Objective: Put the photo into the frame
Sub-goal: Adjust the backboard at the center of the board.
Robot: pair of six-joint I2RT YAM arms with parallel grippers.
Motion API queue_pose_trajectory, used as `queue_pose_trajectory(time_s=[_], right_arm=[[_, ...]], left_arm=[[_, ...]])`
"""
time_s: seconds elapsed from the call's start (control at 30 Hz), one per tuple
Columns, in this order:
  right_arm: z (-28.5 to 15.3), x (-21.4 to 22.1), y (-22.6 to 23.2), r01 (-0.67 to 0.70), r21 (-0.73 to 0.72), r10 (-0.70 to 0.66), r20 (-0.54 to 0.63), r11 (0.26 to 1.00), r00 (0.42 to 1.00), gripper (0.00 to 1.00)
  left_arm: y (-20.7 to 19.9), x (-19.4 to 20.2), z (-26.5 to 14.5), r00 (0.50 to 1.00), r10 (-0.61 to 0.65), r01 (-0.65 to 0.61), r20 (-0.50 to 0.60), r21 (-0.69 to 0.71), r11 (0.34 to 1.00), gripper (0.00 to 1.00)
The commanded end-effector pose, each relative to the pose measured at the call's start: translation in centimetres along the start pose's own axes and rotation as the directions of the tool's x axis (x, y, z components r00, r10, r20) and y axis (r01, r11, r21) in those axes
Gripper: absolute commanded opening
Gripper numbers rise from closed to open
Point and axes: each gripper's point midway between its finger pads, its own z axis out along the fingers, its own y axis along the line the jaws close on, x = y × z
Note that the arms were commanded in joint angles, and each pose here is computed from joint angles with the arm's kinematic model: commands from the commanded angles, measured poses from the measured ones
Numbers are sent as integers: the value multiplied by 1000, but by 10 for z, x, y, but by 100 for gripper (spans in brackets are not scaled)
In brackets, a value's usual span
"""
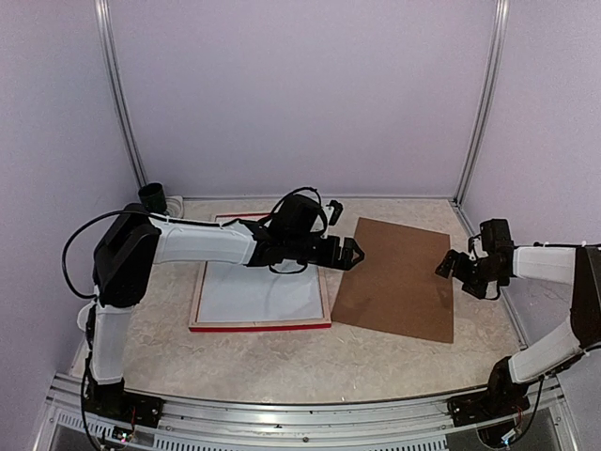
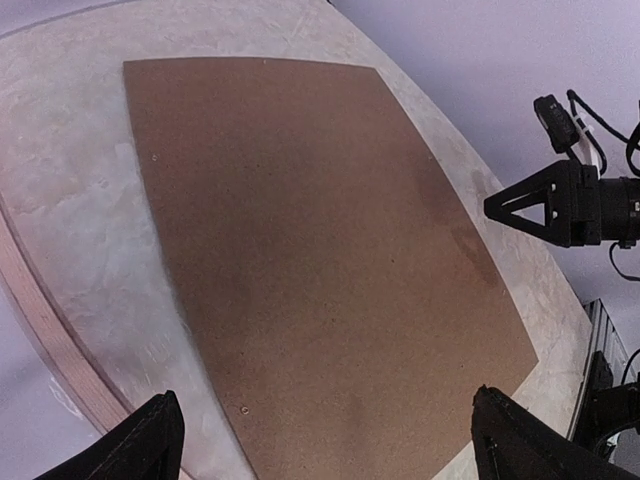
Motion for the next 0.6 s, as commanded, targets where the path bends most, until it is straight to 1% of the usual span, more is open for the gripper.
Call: queue_pose_trajectory(time_s=[0.0,0.1,0.27,0.37,0.57], right_arm=[[8,5,-5,1,-15,-1,-21,1000,1000,99],[13,9,-4,-4,-27,3,-44,1000,999,99],[17,10,-2,-9,-45,7,-51,999,999,98],[19,11,-3,-11,-40,9,-56,999,998,98],[21,12,-4,-12,-37,9,-57,999,998,98]], left_arm=[[-7,25,17,995,21,-21,-100,-2,1000,99],[-8,34,29,991,18,-21,-133,-17,1000,99],[-4,48,45,984,-27,17,-175,-57,998,99],[-1,59,57,979,-26,4,-204,-106,994,99],[15,84,75,966,-56,13,-254,-168,986,99]])
